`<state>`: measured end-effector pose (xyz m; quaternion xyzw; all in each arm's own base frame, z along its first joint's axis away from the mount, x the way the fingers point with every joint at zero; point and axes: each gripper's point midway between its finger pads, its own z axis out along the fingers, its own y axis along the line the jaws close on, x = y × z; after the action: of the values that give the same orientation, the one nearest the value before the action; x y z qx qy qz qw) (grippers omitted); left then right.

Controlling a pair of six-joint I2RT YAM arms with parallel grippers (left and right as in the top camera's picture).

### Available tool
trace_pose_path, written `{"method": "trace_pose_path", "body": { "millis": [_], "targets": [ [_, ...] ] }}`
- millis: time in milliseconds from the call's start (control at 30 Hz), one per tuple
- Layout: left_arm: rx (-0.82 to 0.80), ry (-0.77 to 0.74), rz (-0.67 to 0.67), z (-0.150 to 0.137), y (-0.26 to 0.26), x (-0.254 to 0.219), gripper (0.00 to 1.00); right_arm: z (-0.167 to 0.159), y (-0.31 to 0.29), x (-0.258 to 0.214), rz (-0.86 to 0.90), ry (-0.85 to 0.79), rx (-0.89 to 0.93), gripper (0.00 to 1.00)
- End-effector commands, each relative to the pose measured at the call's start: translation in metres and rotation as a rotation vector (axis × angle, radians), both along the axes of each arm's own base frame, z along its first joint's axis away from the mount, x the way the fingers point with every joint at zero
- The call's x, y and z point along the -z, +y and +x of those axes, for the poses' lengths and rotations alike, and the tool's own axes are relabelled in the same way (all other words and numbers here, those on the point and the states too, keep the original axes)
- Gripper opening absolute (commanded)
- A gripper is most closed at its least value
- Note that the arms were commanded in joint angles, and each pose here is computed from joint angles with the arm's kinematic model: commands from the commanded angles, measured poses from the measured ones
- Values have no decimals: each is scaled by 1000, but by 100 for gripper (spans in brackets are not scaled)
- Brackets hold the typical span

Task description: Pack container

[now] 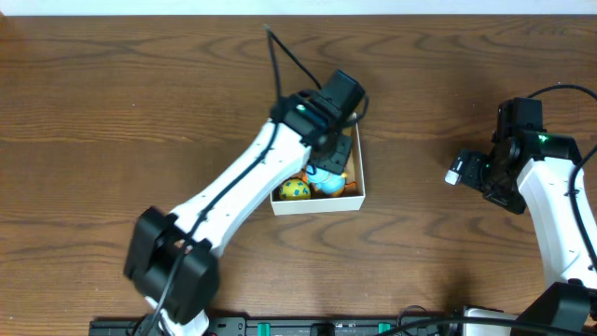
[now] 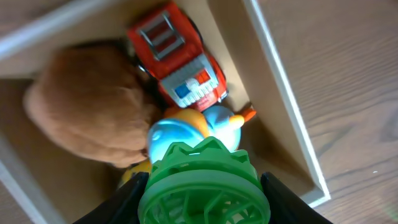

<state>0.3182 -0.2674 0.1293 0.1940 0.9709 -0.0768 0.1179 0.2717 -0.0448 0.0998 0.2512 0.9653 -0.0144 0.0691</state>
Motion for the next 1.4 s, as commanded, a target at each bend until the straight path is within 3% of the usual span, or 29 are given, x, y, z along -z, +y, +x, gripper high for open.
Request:
{"method": "trace_pose_path", "body": {
  "millis": [0, 67, 200, 400, 733, 933, 1133, 1367],
  "targets": [
    [22, 33, 26, -4, -3, 17, 27, -1, -2, 1, -12, 5, -10, 99],
    [30, 46, 28, -7, -6, 21, 30, -1, -2, 1, -12, 4, -10, 99],
    [34, 46, 28, -7, -7, 21, 59, -1, -2, 1, -12, 2, -10, 99],
    [34, 47, 29, -8, -7, 21, 84, -1, -2, 1, -12, 2, -10, 99],
    [9, 32, 30, -6, 3, 10, 91, -1, -2, 1, -14, 6, -35, 99],
    [-122, -105, 9, 19, 48, -41, 95, 6, 8, -4, -23, -19, -107, 99],
    [-343, -197, -39, 51, 129, -82, 97, 52, 51, -43, -50, -200, -267, 99],
    [-576, -206, -18, 73, 218, -84, 98, 98, 101, -80, -59, -432, -431, 99]
  ]
}}
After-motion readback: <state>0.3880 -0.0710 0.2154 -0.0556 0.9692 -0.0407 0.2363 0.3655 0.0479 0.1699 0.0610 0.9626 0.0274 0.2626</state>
